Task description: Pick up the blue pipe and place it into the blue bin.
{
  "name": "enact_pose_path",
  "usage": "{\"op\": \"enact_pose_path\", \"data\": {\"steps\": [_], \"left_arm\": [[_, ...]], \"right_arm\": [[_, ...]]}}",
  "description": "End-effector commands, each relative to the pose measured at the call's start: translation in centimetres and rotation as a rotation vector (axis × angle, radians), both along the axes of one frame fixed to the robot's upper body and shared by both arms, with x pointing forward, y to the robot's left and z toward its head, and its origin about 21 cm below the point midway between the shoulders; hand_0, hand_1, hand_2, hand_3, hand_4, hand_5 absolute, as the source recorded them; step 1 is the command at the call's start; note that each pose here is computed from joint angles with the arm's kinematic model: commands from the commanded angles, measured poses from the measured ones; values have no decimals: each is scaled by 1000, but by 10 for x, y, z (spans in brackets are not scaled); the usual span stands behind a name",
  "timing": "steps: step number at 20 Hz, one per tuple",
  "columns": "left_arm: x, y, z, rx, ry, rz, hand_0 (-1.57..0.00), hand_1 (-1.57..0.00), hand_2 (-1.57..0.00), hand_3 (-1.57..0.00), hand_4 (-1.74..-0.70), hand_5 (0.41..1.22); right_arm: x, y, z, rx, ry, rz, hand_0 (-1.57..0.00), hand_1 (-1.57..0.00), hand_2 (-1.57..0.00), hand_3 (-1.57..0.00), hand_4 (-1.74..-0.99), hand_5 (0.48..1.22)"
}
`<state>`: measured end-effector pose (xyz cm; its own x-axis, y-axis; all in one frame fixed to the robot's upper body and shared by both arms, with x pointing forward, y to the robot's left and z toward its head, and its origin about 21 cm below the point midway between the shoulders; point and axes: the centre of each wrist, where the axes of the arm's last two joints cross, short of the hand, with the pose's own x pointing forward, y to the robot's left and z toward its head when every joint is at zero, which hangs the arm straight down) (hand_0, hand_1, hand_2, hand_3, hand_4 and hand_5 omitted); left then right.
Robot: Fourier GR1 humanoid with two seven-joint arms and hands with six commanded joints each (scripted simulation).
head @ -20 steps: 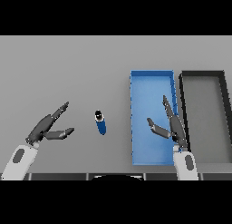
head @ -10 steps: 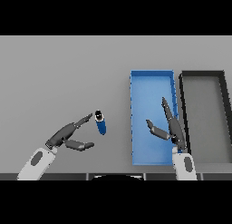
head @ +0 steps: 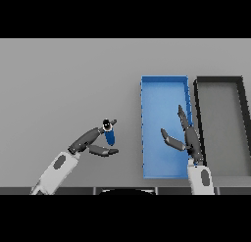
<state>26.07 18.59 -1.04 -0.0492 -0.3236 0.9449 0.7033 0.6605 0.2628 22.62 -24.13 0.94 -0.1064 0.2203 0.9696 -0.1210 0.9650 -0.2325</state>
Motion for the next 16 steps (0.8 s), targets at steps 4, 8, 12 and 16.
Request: {"op": "enact_pose_path", "data": {"steps": [4,8,12,16], "left_arm": [[7,-17,-9,-77,-21,-31,1,1,1,1,-1092,477],[13,-30,-15,-187,32,10,-187,-348,-481,-519,-1253,730],[8,-41,-17,-237,30,38,-993,-1070,-1124,-1102,-1532,1020],[-1,-46,-15,-229,-34,43,-1334,-1366,-1388,-1307,-1649,1139]], "right_arm": [[-6,0,1,11,-17,13,1,1,1,1,-1264,598],[-3,-2,1,7,-22,9,1,1,1,1,-1260,600],[-5,0,-1,7,-27,20,1,1,1,1,-1262,611],[-1,2,2,4,-16,18,1,1,1,1,-1255,616]]}}
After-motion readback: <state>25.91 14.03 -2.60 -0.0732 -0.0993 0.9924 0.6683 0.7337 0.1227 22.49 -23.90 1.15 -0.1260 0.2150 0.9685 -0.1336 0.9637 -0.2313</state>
